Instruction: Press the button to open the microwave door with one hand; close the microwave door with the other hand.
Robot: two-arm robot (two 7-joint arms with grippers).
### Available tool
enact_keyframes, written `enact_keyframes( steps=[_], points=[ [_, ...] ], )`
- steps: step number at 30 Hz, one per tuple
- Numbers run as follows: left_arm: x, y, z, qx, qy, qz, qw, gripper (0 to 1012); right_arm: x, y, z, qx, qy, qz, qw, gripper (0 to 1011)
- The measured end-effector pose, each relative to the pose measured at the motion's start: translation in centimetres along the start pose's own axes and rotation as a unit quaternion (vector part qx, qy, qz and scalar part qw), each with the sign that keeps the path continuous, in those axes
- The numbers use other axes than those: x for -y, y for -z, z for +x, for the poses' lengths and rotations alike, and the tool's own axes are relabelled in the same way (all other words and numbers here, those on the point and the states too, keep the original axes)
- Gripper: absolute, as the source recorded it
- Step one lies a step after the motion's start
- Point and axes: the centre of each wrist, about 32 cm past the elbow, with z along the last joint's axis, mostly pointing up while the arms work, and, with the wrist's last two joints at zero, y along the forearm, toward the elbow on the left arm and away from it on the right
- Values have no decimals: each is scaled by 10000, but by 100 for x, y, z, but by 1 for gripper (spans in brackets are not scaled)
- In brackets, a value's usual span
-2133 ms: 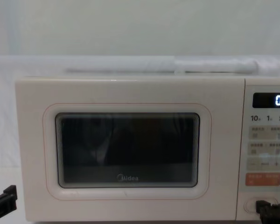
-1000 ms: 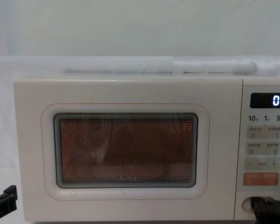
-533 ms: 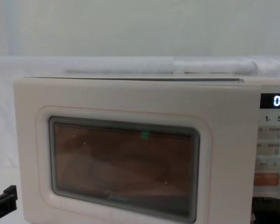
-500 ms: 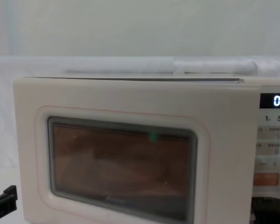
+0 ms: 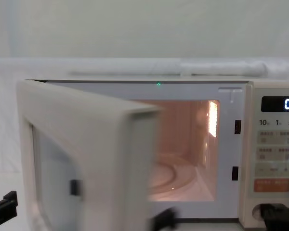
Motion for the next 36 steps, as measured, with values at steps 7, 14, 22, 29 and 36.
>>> enact_keyframes(
  steps=[7,14,22,29,36],
  points=[
    [0,0,0,0,0,0,10000,1001,95,6,11,8,-11,-38,10000,0],
    [0,0,1,0,-2,0,10000,1001,257,-15,6,52,-32,-41,10000,0],
    [0,0,0,0,0,0,10000,1001,402,-75,-15,95,-168,29,9998,0],
    [0,0,0,0,0,0,10000,1001,534,-150,-24,106,-285,107,9995,0],
    [0,0,0,0,0,0,10000,1001,633,-261,104,114,-187,233,9995,0]
  ],
)
